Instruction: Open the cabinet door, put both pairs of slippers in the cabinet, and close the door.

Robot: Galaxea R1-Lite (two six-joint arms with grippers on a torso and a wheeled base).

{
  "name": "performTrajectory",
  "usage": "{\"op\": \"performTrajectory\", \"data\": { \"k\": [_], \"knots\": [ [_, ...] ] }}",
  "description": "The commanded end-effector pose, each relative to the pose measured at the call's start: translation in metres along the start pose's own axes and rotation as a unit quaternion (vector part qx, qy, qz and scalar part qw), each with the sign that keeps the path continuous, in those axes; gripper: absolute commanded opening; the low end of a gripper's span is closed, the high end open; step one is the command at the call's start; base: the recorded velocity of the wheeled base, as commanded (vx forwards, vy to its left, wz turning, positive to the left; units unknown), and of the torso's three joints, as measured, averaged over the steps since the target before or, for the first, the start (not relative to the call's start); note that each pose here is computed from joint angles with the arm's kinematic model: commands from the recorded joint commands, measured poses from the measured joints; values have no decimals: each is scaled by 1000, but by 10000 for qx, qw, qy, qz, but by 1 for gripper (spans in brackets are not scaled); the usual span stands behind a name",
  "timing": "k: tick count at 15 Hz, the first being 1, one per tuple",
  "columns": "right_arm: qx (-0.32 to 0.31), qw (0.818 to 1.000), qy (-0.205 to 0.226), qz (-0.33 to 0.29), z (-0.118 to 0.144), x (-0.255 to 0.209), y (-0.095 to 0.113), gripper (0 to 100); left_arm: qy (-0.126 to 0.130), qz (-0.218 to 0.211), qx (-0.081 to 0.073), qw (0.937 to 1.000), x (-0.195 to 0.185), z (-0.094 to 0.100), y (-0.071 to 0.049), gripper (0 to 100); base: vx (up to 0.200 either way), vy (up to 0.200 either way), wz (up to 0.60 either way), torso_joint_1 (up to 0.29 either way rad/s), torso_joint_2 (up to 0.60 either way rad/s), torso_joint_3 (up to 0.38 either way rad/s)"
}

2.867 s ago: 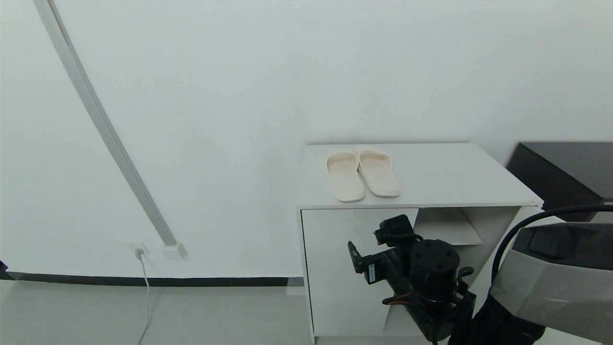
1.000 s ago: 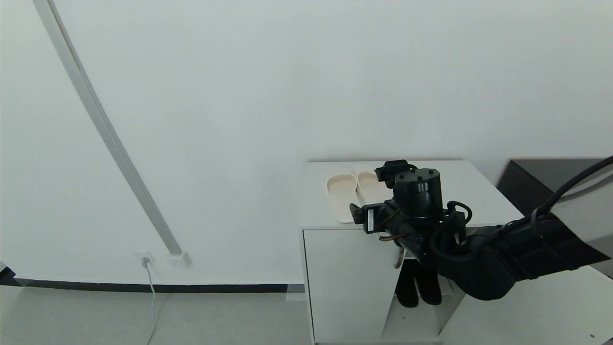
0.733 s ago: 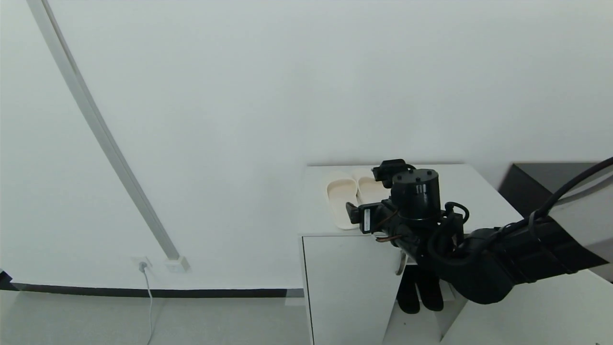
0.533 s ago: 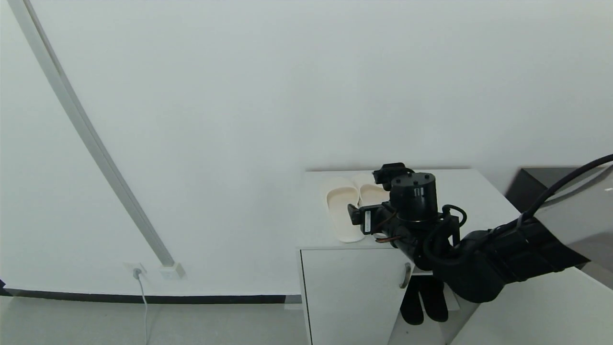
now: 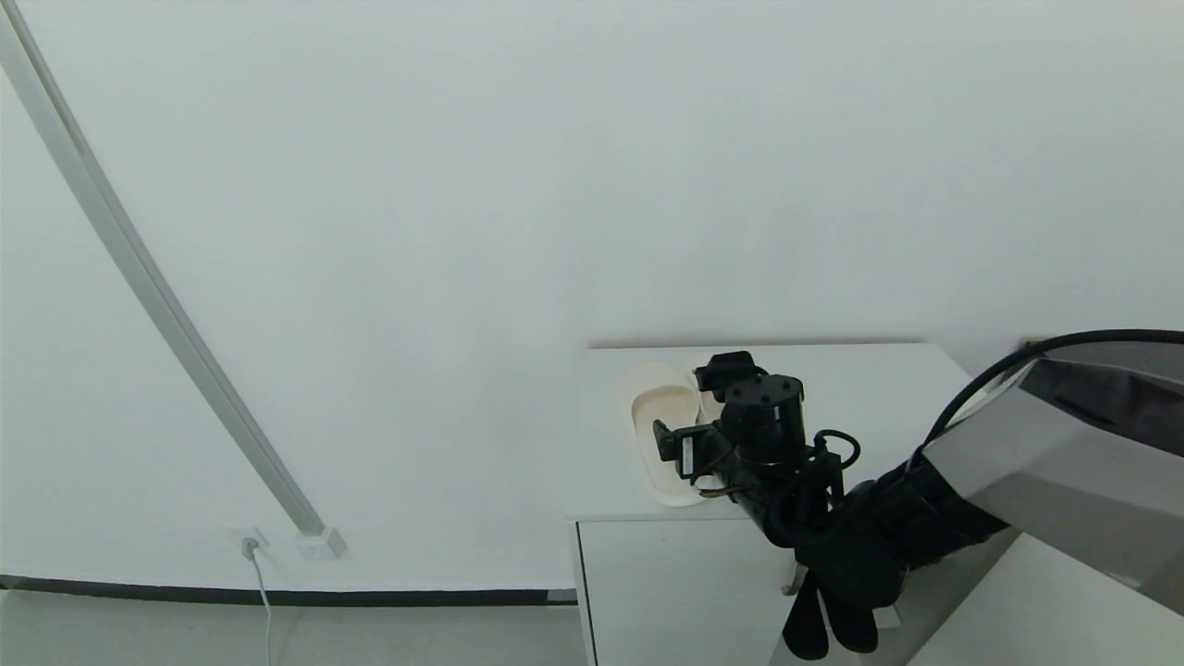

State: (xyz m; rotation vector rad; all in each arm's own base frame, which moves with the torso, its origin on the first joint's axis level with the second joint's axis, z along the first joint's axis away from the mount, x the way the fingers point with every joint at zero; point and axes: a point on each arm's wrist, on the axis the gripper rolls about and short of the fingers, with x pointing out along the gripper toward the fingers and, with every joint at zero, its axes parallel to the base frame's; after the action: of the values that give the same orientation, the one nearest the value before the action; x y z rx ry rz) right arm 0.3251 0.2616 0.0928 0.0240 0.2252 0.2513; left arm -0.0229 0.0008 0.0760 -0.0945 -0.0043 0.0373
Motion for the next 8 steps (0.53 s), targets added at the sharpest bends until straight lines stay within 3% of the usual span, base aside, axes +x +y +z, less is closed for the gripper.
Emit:
{"op": "performTrajectory", "data": {
  "k": [1,8],
  "knots": [
    [-23,10000,48,-50,-12,18,2,100,5,5,-3,10000,0,0,0,0,0,0,0,0,0,0],
    [69,9999,-35,-100,-3,52,-7,100,-4,12,-19,10000,0,0,0,0,0,0,0,0,0,0]
  ]
}}
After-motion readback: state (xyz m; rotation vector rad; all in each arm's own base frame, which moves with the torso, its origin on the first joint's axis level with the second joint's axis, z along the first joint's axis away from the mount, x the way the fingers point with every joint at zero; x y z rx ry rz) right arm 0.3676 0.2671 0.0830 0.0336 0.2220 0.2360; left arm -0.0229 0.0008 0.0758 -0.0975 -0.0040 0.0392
